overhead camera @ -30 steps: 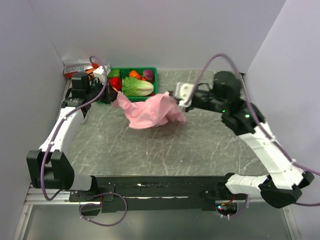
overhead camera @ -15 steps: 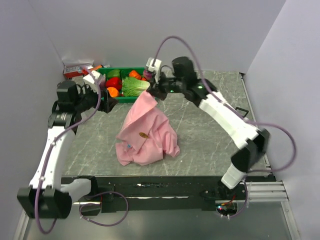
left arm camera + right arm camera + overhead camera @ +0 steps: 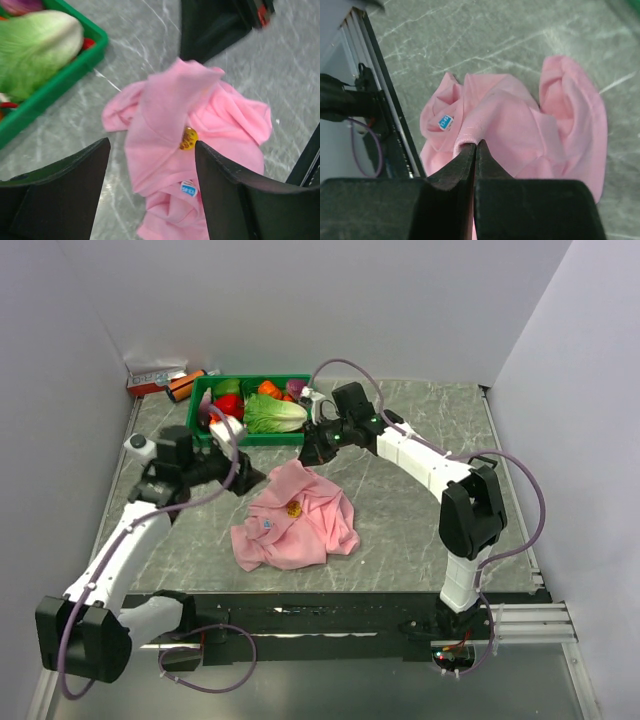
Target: Remove the brooch from the garment
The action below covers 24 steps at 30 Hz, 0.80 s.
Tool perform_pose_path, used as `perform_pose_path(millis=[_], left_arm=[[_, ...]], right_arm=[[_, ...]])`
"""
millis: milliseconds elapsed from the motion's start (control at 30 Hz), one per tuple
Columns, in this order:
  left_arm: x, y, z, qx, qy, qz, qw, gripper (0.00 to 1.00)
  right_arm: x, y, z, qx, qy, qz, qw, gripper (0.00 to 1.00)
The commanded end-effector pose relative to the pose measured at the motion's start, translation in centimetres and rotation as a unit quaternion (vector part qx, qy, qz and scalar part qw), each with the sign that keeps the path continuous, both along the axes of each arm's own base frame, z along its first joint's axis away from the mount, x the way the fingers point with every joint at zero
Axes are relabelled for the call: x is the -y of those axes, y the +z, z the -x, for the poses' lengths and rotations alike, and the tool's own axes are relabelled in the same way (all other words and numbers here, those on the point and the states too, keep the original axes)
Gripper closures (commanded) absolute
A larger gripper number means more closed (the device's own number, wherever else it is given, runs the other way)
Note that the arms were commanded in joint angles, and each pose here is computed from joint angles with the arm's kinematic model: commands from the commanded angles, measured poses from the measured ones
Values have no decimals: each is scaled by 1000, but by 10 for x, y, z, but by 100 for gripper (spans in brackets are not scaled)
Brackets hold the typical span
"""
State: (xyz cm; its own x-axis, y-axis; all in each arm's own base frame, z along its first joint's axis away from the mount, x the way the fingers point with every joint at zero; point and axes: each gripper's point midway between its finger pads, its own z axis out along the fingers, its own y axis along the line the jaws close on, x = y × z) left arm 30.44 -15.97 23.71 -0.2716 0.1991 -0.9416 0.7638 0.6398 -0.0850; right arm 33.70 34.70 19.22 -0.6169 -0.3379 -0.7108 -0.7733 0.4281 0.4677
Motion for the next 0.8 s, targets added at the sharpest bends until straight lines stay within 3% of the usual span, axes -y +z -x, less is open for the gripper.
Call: perform_pose_path(millis=[0, 33, 67, 267, 533, 767], left_arm=[[26, 4, -5, 102, 17, -28, 994, 31], [25, 12, -16, 129, 56, -28, 990, 37], [37, 3, -14, 123, 45, -30, 991, 38], [82, -8, -20, 141, 20, -53, 988, 40], [124, -23, -32, 204, 14, -103, 973, 40], [146, -26, -54, 228, 28, -126, 965, 46]], right_arm=[[0, 6, -8, -54, -40, -32, 997, 100], [2, 5, -12, -60, -51, -31, 996, 100], [5, 6, -19, -76, -79, -33, 993, 100], [24, -4, -40, -162, -175, -54, 970, 100], [28, -11, -39, -206, -205, -61, 955, 100], [28, -16, -44, -224, -218, -67, 948, 100]])
